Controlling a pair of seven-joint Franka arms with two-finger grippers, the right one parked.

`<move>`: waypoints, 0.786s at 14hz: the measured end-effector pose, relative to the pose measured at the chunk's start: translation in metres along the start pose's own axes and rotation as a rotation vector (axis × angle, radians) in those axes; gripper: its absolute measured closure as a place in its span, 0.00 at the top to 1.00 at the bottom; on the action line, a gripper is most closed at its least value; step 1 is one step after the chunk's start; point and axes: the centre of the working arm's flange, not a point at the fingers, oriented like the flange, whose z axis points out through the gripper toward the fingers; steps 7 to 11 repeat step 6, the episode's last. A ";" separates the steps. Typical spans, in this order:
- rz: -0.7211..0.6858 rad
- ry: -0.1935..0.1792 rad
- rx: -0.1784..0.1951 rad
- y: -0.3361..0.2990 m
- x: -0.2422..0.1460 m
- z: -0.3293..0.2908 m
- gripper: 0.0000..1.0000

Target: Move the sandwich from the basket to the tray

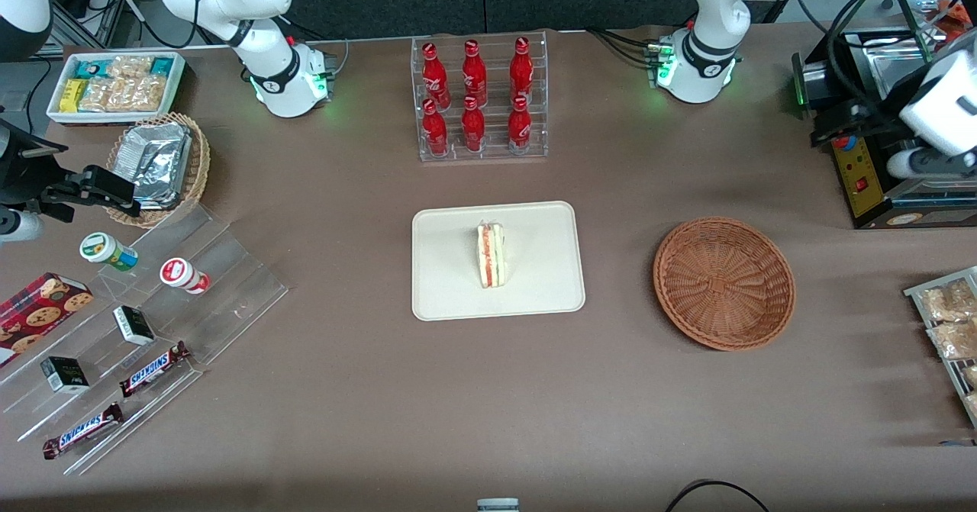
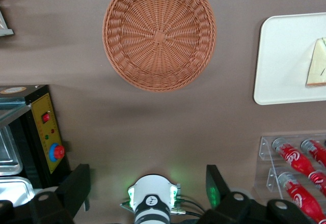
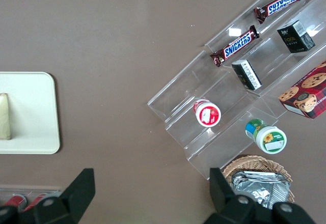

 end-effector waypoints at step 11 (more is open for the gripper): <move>0.012 -0.007 0.003 -0.002 0.004 0.004 1.00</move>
